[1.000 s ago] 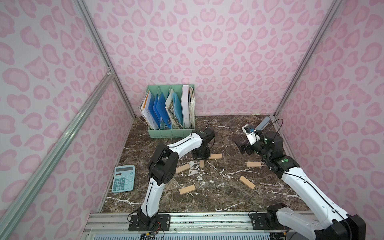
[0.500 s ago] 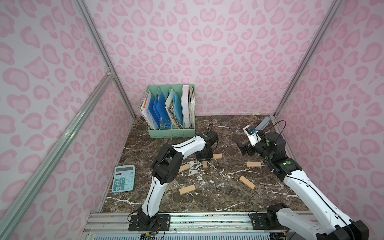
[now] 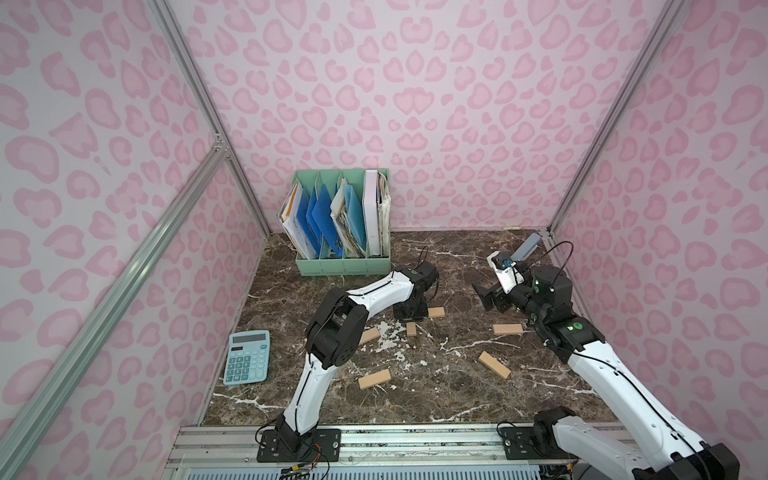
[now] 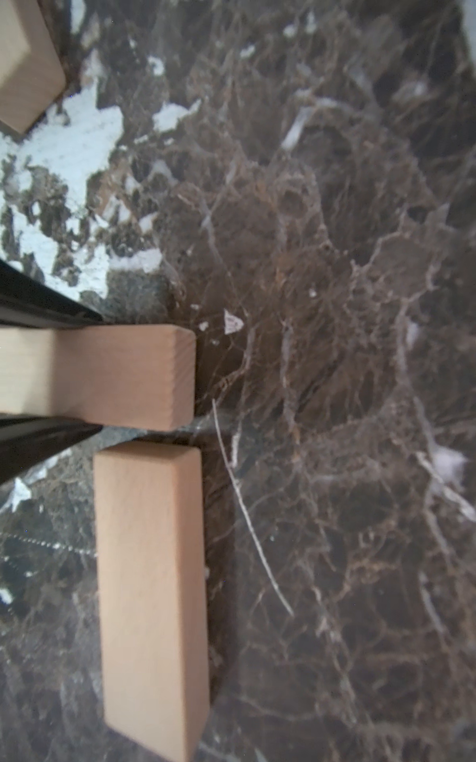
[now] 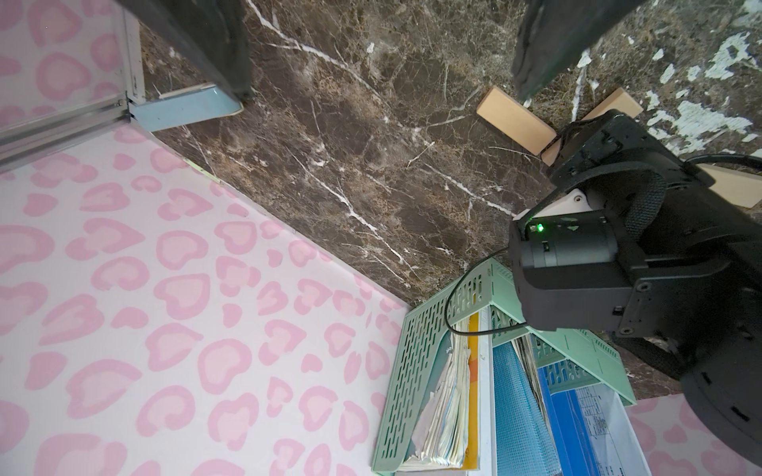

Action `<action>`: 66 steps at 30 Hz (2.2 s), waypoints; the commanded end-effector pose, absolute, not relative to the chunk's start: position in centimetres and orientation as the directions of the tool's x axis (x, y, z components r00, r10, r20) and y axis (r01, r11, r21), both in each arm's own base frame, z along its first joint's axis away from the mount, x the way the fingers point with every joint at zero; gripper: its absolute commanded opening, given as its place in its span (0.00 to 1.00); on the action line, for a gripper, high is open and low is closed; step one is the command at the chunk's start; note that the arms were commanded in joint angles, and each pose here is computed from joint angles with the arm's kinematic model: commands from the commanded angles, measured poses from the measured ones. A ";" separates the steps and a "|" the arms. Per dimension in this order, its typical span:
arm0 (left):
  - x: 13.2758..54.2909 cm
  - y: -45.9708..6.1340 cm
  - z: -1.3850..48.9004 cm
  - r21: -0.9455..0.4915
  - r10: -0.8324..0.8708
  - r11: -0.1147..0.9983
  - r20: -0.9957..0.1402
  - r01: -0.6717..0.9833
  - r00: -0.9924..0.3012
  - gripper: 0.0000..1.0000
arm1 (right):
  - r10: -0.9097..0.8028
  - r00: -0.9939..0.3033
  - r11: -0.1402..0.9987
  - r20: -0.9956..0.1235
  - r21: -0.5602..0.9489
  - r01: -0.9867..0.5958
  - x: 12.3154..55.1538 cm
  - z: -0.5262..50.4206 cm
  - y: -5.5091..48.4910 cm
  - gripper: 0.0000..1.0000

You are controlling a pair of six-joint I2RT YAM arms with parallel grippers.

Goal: Assemble the number 6 with building blocks
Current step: Assemble the building block at the center of the board.

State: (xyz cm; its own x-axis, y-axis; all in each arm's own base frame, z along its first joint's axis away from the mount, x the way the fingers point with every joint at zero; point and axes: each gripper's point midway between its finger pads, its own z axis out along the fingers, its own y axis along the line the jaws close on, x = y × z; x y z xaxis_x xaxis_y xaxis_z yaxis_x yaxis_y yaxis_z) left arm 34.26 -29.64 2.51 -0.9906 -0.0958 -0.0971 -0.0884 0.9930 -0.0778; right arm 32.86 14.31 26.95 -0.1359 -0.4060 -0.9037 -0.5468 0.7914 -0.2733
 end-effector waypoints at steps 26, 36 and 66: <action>33.8 -29.1 3.6 -0.052 -0.063 0.997 -0.113 -0.057 -0.992 0.37 | -0.414 -0.111 0.784 -0.904 -0.292 -0.548 32.2 27.5 14.2 0.99; 33.5 -29.2 3.8 -0.057 -0.062 0.997 -0.108 -0.057 -0.992 0.42 | -0.414 -0.107 0.785 -0.904 -0.296 -0.544 31.9 27.7 14.0 0.99; 32.8 -29.2 2.5 -0.043 -0.066 0.997 -0.078 -0.063 -0.995 0.43 | -0.432 -0.099 0.785 -0.896 -0.320 -0.531 31.4 27.8 13.5 0.99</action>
